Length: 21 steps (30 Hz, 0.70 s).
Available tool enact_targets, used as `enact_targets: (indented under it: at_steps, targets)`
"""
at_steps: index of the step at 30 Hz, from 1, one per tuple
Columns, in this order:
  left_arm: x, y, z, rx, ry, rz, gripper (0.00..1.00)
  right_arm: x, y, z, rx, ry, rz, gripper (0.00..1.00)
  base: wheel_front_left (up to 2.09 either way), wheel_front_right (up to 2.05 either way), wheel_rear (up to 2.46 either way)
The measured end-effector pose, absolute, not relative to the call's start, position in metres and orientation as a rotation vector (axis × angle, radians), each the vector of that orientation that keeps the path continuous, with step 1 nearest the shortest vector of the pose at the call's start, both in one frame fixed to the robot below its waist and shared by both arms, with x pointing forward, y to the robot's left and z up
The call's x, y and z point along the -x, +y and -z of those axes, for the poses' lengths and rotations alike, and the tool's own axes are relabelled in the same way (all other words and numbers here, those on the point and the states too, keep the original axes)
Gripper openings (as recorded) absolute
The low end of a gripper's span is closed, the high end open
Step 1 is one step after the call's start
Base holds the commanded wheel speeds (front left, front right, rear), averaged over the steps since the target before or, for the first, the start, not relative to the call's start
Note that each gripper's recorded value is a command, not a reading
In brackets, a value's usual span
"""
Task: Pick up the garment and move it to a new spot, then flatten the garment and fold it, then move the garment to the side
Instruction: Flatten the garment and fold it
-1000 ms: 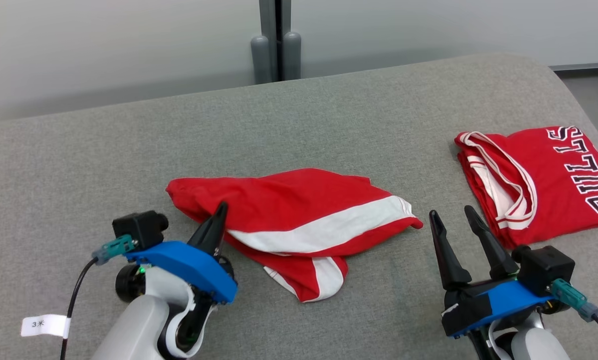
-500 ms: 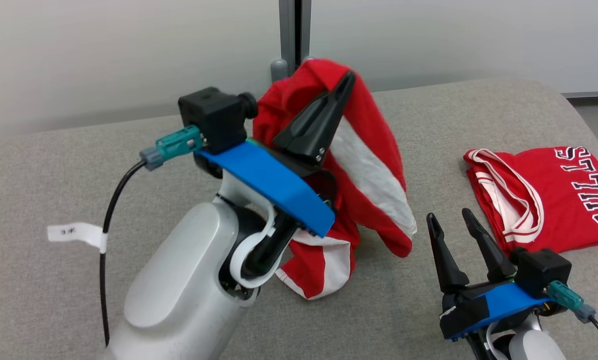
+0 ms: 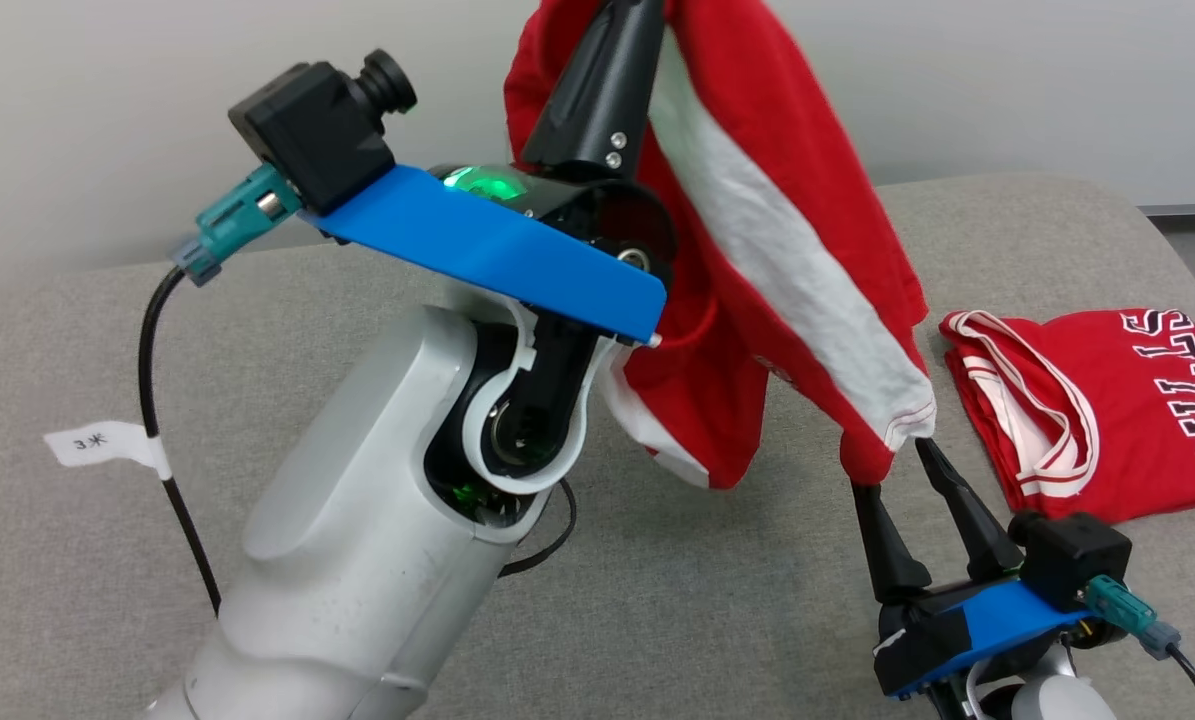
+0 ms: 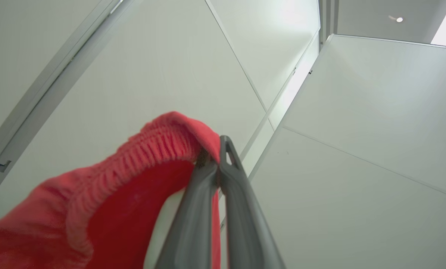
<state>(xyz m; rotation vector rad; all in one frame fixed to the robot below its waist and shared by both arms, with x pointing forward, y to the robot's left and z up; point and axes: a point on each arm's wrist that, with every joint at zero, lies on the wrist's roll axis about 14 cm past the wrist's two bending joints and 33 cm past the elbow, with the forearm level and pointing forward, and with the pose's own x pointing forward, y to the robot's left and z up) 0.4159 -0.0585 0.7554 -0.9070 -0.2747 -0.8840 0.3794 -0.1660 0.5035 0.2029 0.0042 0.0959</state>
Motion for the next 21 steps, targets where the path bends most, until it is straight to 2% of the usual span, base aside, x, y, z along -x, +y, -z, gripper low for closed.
enact_targets:
  at_steps: [3,7,14,15,16,21]
  targets:
    - [-0.445,-0.041,-0.714,0.885,-0.201,0.725,0.0,-0.382,-0.161,-0.502,-0.205,0.008,-0.111,1.0,0.0,0.0,0.0]
    - [-0.485,0.019,-0.621,0.731,-0.058,0.437,0.0,-0.385,-0.155,-0.499,-0.21,0.018,-0.126,1.0,0.0,0.0,0.0]
    - [-0.506,0.104,-0.504,0.551,0.156,0.116,0.02,-0.397,-0.151,-0.49,-0.214,0.041,-0.136,1.0,0.0,0.0,0.0]
    - [-0.506,0.113,-0.49,0.53,0.185,0.084,0.66,-0.399,-0.15,-0.489,-0.214,0.044,-0.139,1.0,0.0,0.0,0.0]
    - [-0.505,0.12,-0.477,0.509,0.214,0.062,1.0,-0.401,-0.149,-0.489,-0.213,0.044,-0.142,1.0,0.0,0.0,0.0]
    - [-0.501,0.135,-0.448,0.443,0.278,0.03,1.0,-0.405,-0.15,-0.487,-0.211,0.045,-0.14,1.0,0.0,0.0,0.0]
